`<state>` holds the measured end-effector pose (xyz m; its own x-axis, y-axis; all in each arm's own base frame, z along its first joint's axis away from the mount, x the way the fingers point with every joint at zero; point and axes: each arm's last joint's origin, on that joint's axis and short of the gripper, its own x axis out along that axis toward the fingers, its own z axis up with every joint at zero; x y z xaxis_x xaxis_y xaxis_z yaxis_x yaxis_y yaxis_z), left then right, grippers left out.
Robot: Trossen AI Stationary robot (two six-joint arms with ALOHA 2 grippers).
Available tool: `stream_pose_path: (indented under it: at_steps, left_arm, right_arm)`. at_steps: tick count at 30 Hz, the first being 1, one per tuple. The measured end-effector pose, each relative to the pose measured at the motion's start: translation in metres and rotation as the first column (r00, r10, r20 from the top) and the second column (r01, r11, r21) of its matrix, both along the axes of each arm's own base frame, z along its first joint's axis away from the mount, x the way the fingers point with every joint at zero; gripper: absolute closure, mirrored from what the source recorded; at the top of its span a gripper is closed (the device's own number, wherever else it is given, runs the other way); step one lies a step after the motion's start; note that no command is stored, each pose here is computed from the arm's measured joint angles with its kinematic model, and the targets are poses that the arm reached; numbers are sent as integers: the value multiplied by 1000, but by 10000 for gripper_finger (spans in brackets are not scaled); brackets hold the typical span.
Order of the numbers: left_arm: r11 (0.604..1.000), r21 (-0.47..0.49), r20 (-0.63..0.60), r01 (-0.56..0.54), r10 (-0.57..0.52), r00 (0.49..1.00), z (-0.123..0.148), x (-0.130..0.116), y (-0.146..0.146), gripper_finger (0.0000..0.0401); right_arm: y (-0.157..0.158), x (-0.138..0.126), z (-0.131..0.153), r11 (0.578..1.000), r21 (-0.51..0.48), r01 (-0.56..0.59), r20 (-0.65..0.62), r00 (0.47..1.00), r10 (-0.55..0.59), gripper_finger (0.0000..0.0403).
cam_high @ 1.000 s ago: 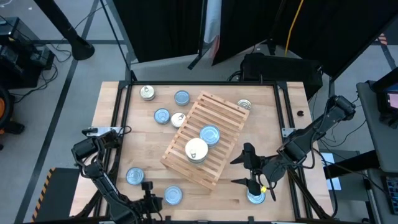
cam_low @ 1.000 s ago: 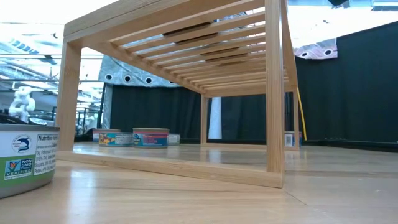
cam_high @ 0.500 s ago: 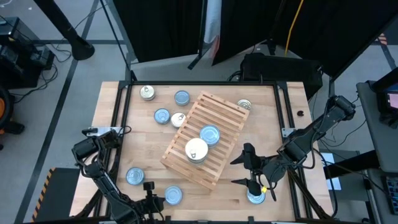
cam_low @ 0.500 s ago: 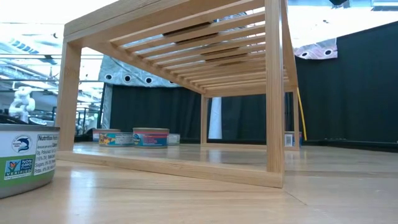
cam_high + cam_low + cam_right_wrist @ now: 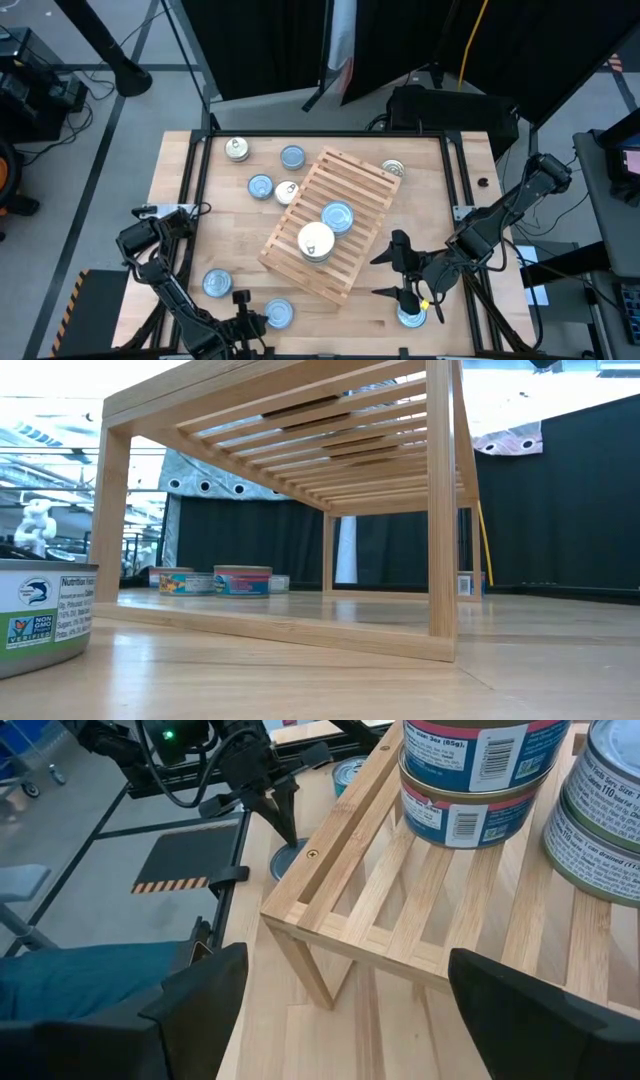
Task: Stack canned seafood by type on shelf
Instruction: Stack the green tuna can on top of the other green tuna can on the shelf
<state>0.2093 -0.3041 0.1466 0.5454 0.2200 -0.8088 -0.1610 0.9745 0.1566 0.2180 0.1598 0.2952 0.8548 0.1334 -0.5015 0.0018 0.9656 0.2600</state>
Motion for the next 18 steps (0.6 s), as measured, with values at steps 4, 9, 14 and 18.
stream_pose_path:
  at_steps: [4,9,14,18]
  left_arm:
    - [1000,0,9,-2,2,1000,0,-5,-3,398]
    - [1000,-10,33,-24,24,999,-1,-14,-7,398]
    - [999,38,106,-15,11,994,1,-20,-9,398]
    - [1000,20,108,-13,10,994,4,-19,-13,398]
  right_arm:
    - [0,0,0,1000,0,0,0,1000,0,67]
    - [0,0,0,1000,1,0,0,1000,0,67]
    - [0,0,0,1000,0,-1,-1,1000,1,67]
    - [0,0,0,1000,1,0,-1,1000,0,67]
